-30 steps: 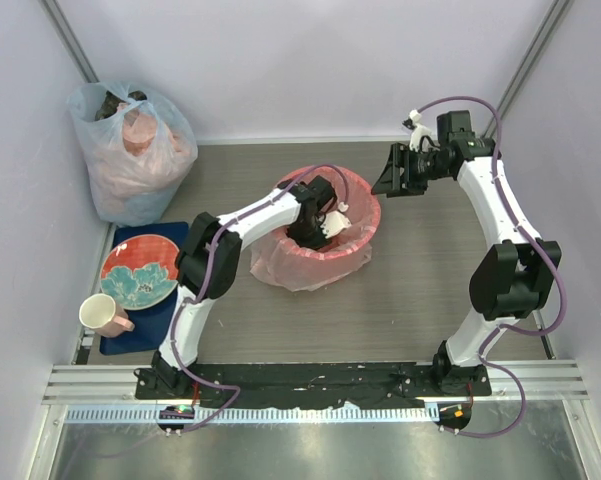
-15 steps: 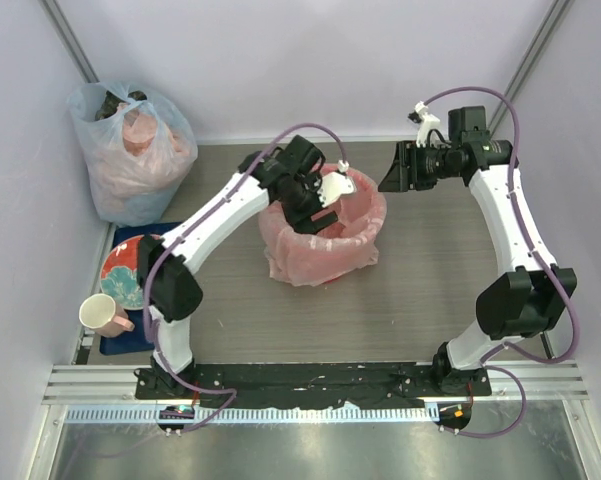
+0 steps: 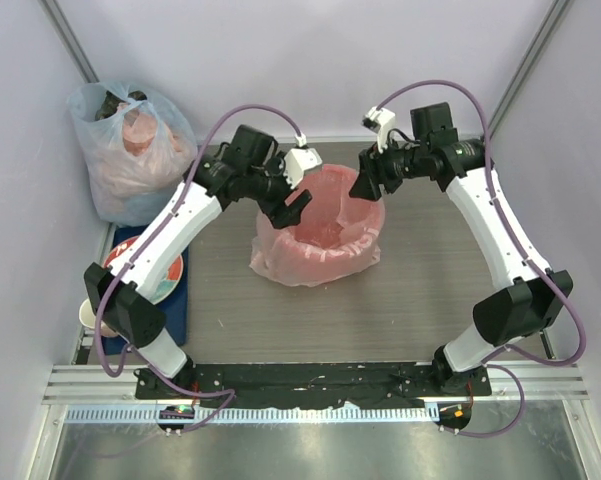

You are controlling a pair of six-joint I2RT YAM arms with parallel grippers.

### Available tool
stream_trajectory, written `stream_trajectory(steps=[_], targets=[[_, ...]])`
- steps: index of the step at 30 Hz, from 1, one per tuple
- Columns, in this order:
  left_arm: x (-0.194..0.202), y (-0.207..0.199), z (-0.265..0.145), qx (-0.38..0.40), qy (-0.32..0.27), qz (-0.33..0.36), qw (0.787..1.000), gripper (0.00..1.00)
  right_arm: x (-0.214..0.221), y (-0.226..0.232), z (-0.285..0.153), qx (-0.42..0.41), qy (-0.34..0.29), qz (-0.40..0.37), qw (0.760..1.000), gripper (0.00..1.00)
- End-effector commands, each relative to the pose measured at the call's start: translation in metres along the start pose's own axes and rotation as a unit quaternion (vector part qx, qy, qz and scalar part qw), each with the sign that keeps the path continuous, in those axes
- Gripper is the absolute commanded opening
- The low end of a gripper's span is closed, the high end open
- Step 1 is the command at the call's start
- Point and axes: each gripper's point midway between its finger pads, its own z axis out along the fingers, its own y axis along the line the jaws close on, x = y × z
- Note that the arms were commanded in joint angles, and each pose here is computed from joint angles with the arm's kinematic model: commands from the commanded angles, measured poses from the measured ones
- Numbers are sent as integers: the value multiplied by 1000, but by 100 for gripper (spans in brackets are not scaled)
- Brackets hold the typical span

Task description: Put the trash bags into the trash bin

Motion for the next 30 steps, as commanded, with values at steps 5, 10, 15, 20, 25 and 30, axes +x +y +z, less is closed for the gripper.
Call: stream_trajectory(steps=[5, 10, 15, 20, 25, 30], targets=[[-35, -1, -30, -26, -145, -58, 987, 82, 47, 6, -4, 11, 74, -114, 991, 59], [-58, 37, -81, -44, -217, -132, 966, 87, 31, 27, 19, 6, 102, -171, 980, 60], [-45, 81, -115, -97, -225, -209, 947, 92, 67, 36, 58, 3, 205, -194, 959, 71], [-14, 90, -102, -93, -204, -236, 946, 96, 83, 23, 87, 24, 249, -177, 952, 76], [-4, 95, -86, -72, -216, -267, 937, 98, 116, 11, 124, 29, 272, -143, 951, 77], [15, 98, -74, -65, -201, -288, 934, 98, 168, -5, 147, 41, 315, -132, 939, 78]])
